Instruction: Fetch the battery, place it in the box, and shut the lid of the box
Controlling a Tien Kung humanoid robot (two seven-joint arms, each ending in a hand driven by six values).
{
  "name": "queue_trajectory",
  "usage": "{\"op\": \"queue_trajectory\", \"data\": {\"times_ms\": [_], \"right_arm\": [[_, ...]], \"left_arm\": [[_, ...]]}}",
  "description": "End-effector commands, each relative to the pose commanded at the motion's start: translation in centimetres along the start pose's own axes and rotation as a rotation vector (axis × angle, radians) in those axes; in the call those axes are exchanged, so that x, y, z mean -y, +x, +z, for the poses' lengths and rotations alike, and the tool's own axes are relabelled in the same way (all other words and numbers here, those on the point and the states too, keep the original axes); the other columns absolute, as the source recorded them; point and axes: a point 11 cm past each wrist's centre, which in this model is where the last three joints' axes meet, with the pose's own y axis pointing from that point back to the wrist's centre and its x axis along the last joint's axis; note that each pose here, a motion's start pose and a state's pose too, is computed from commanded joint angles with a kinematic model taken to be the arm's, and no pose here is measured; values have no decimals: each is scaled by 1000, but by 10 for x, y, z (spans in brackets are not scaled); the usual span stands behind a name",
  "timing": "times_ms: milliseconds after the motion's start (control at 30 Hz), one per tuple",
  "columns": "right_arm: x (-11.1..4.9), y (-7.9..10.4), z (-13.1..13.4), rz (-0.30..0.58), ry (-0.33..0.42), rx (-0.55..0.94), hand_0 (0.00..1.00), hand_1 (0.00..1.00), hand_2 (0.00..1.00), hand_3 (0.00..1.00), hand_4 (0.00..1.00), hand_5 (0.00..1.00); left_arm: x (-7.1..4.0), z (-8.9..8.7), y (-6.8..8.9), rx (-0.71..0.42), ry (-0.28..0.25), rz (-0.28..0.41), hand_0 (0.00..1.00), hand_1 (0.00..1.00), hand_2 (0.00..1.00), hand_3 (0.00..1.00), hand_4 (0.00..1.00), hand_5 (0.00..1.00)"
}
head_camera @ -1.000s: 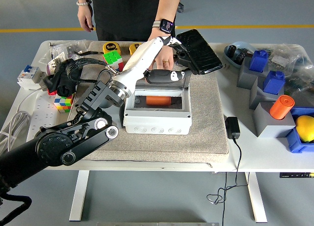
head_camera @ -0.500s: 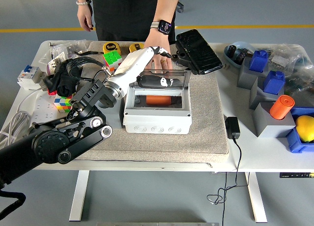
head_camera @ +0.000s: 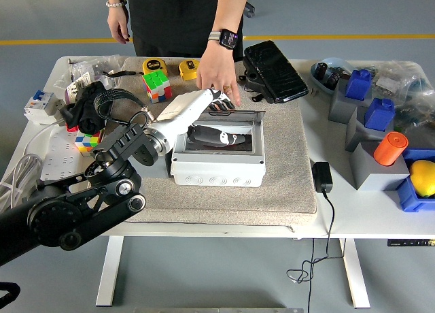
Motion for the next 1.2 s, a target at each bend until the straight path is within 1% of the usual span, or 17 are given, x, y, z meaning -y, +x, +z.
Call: {"op": "queue_trajectory", "data": {"times_ms": [67, 200, 233, 367, 467, 533, 667, 767, 800, 867, 967, 1000, 1100, 1167, 1200], "right_arm": [[0, 0, 0, 1, -1, -1, 603, 622, 638, 560, 957, 515], [0, 1, 1, 2, -3, 0, 603, 622, 638, 559, 957, 516], [0, 1, 2, 2, -4, 0, 603, 622, 638, 559, 957, 516], [0, 0, 2, -1, -4, 1, 603, 622, 638, 559, 957, 516], [0, -1, 3, -1, -3, 1, 603, 622, 638, 559, 956, 515], [0, -1, 2, -1, -2, 1, 603, 622, 638, 559, 956, 515], [0, -1, 2, 0, -1, 3, 603, 623, 638, 559, 956, 515], [0, -1, 1, 0, -1, 3, 603, 623, 638, 559, 956, 515], [0, -1, 1, -1, -1, 3, 604, 622, 638, 558, 957, 514], [0, -2, 2, -1, -2, 3, 604, 622, 638, 558, 957, 514], [0, -2, 2, -4, -4, 2, 604, 622, 638, 558, 957, 514], [0, -3, 2, -4, -4, 1, 603, 622, 638, 559, 957, 515], [0, -3, 2, -5, -5, 1, 603, 622, 638, 559, 957, 515], [0, -3, 2, -5, -9, 2, 603, 622, 638, 559, 957, 515], [1, -3, 2, -5, -9, 3, 604, 623, 638, 559, 956, 514]], "left_arm": [[-2, 0, -3, -6, -4, -7, 503, 574, 615, 650, 992, 495], [-7, -2, -13, -22, -6, -28, 496, 569, 615, 648, 992, 497], [-8, -5, -19, -26, 0, -39, 496, 569, 615, 648, 992, 497], [-9, -12, -31, -38, 17, -59, 496, 569, 615, 648, 992, 497], [-10, -12, -34, -49, 16, -61, 482, 565, 613, 648, 985, 502], [-10, -10, -32, -64, 3, -50, 482, 565, 613, 648, 985, 502], [-11, -3, -22, -111, -43, -3, 472, 559, 612, 648, 982, 505], [-14, 0, -10, -199, -96, 71, 472, 559, 612, 648, 982, 505], [-15, 0, -6, -231, -115, 100, 509, 605, 617, 646, 982, 503], [-17, 0, 2, -281, -152, 154, 509, 605, 617, 646, 982, 503], [-22, -11, 18, -396, -180, 256, 509, 605, 617, 646, 982, 503], [-23, -14, 22, -421, -190, 279, 653, 653, 616, 642, 979, 499], [-27, -30, 39, -523, -191, 363, 653, 653, 616, 642, 979, 499], [-30, -45, 50, -574, -165, 413, 653, 653, 616, 642, 979, 499], [-31, -51, 56, -584, -155, 437, 679, 664, 617, 640, 976, 496]]}}
